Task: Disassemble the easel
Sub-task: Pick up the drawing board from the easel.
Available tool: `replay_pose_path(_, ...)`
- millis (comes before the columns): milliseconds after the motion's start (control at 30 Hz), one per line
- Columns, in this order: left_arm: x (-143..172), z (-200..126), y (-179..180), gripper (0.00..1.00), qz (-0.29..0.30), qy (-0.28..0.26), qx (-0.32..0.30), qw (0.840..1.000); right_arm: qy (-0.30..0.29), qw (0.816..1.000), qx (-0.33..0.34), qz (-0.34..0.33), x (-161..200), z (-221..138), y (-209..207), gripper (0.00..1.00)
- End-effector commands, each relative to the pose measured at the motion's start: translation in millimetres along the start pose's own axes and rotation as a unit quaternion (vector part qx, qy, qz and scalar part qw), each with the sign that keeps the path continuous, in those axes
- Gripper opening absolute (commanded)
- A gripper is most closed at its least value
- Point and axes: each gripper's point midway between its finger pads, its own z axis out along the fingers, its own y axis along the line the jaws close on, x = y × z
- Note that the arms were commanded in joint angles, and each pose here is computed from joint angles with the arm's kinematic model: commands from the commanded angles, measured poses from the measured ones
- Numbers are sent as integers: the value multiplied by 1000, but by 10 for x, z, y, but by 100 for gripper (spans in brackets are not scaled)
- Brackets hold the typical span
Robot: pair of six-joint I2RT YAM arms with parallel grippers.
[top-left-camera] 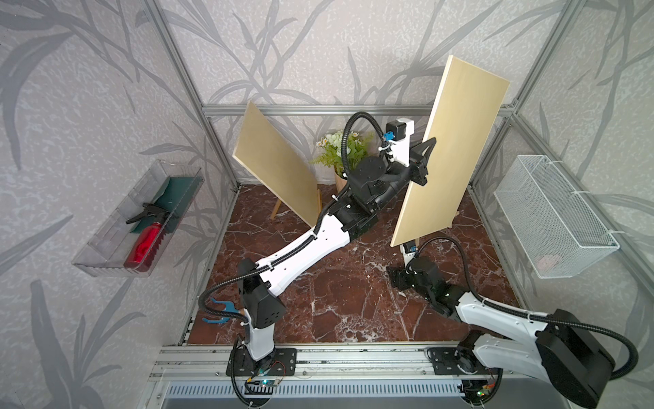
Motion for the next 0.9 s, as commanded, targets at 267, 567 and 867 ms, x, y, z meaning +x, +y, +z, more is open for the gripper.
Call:
replay_pose_path(267, -1674, -933, -152, 0, -17, -191, 6, 981, -47, 993, -108, 3, -259, -246, 358, 79)
replay_pose_path(567, -1934, -1502, 56, 0, -18, -207, -45, 977, -45, 951, -303, 44, -405, -676, 987, 81)
replay_pose_path(867, -2150, -1998, 198, 0, -21, -234, -89, 968, -16, 888, -441, 127, -579, -1116, 1507, 81)
